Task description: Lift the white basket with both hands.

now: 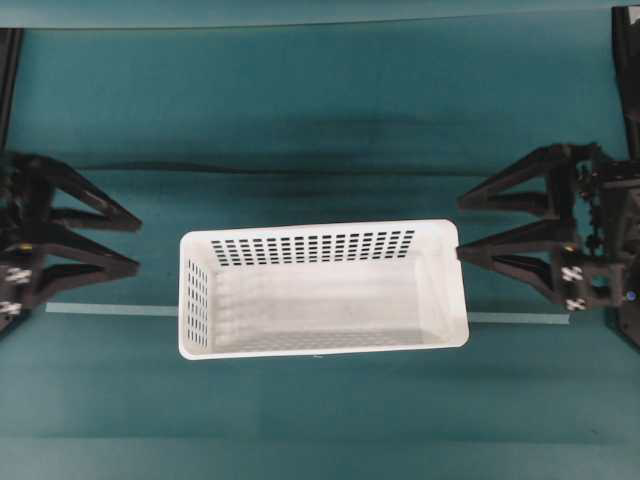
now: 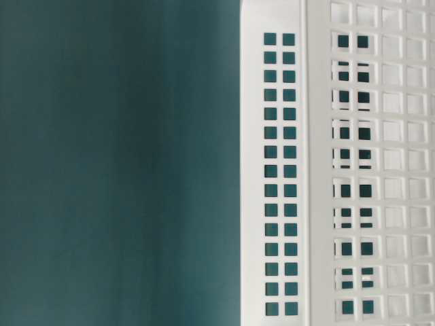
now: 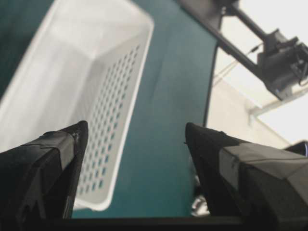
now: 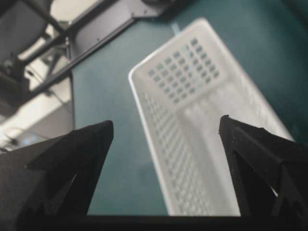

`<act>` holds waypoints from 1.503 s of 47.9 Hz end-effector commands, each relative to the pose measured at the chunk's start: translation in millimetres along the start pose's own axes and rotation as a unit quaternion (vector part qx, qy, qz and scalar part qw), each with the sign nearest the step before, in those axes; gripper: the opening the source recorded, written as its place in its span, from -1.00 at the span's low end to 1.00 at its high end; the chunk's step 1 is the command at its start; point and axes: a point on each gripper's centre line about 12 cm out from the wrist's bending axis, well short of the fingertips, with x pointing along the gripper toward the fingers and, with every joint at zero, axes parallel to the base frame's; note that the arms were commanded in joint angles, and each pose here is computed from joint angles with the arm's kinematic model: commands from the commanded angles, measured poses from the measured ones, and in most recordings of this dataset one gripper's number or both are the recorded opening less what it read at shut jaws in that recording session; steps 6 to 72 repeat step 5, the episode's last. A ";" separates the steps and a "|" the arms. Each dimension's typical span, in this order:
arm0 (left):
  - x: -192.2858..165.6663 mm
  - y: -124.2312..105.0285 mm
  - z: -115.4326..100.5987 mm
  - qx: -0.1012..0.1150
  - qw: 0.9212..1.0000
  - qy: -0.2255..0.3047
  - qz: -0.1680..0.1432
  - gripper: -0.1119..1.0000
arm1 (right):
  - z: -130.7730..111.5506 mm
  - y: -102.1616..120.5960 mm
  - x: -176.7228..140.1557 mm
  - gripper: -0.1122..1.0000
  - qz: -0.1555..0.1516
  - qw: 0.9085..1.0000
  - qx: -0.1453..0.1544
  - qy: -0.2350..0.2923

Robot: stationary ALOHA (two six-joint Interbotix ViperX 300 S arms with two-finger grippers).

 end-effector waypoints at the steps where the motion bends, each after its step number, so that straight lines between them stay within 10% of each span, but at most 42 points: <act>1: -7.8 -4.9 6.6 0.035 0.999 -0.018 -0.013 0.70 | 7.7 5.3 -5.2 0.89 0.017 0.999 -0.041 -0.027; 5: -16.4 -7.1 9.8 0.065 0.997 -0.031 -0.020 0.70 | 10.4 7.2 -9.8 0.89 0.028 0.996 -0.076 -0.048; 72: -16.4 -7.1 9.8 0.065 0.997 -0.031 -0.020 0.70 | 10.4 7.2 -9.8 0.89 0.028 0.996 -0.076 -0.048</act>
